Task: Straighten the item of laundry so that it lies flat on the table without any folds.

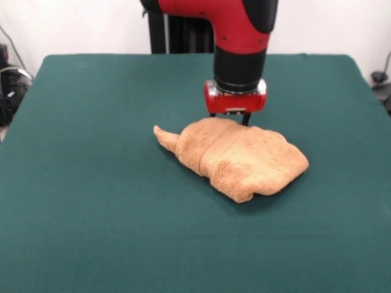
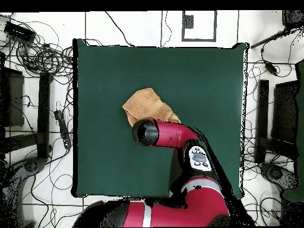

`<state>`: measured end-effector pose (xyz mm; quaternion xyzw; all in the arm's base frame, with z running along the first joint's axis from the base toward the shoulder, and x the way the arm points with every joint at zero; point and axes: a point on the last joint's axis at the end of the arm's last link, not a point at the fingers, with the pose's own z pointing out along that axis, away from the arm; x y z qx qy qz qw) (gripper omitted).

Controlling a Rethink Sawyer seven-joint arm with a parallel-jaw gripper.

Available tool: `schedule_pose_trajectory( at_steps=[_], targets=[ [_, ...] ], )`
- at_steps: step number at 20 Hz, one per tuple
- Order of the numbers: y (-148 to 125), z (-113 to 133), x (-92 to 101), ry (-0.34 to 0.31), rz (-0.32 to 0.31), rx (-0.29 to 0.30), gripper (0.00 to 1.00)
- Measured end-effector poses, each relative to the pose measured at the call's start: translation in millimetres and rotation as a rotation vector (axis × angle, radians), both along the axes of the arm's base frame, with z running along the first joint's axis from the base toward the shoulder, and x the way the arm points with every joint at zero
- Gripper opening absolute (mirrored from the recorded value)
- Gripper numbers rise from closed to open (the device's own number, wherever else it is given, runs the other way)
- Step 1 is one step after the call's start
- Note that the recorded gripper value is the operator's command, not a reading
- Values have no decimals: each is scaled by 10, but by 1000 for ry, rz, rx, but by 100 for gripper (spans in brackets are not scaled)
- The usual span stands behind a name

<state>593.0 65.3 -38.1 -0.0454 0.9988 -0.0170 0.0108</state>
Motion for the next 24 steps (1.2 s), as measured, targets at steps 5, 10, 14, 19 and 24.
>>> schedule_pose_trajectory(
  at_steps=[5,10,14,19,24],
  targets=[
    [2,-34,36,7,1,0,100],
    [2,-31,38,10,1,0,100],
    [-4,-24,46,16,0,0,100],
    [-14,-19,57,22,-1,1,100],
    [-66,-12,74,28,-11,1,100]
  ],
)
